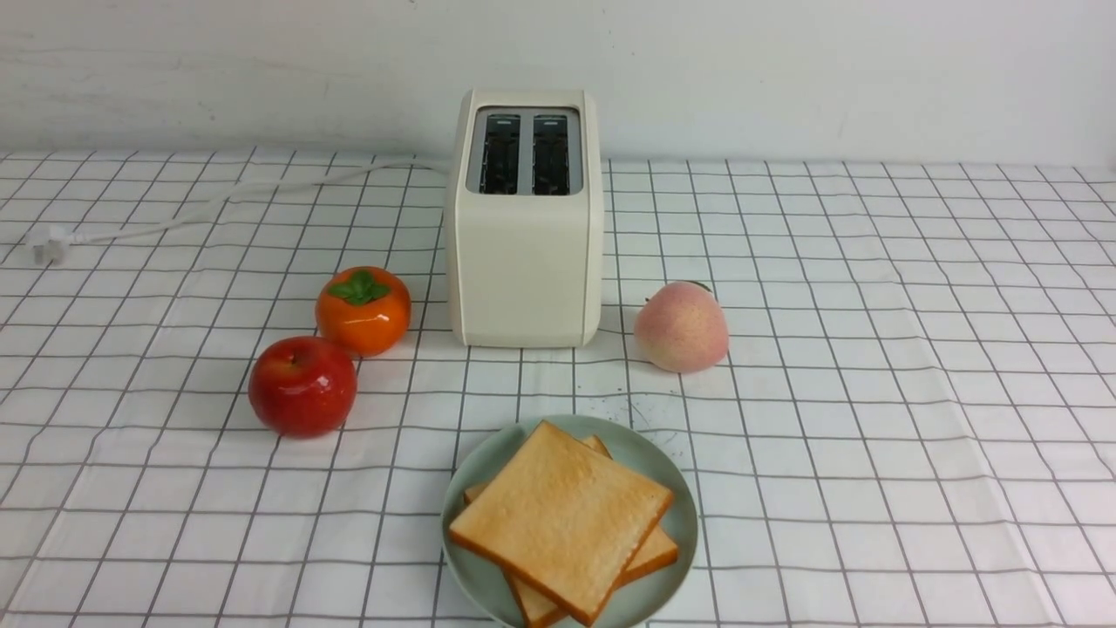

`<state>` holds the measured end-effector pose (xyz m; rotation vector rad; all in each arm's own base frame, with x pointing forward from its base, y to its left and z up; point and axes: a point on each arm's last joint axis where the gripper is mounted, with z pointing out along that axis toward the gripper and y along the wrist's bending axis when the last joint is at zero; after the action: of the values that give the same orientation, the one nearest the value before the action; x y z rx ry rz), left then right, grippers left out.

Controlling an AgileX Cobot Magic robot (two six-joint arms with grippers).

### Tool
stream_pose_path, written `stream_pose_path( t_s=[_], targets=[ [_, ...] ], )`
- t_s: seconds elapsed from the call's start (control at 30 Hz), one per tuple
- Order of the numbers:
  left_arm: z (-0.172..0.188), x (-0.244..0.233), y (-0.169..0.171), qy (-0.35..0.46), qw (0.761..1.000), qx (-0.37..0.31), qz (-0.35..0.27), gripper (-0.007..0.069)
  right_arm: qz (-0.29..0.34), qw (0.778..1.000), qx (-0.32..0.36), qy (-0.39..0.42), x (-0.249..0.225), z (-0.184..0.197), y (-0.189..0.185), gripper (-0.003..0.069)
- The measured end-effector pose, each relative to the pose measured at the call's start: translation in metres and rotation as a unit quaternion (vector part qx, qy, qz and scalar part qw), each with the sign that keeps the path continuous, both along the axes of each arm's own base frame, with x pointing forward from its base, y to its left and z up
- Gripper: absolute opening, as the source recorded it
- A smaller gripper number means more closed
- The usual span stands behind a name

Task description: Take toasted bread from bread machine on white checkered table place on plate.

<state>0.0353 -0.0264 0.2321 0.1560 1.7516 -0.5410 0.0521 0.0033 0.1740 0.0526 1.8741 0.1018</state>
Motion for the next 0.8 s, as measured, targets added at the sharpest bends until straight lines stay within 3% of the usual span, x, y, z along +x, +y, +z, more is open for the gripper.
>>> stream_pose_path(
  t_s=[0.8],
  targets=[
    [-0.0012,-0.0004,-0.0004,0.006,1.0,0.002,-0.003,0.0005,-0.001,1.0,-0.011,0.002,-0.0001,-0.0004,-0.0007,-0.0015]
  ],
)
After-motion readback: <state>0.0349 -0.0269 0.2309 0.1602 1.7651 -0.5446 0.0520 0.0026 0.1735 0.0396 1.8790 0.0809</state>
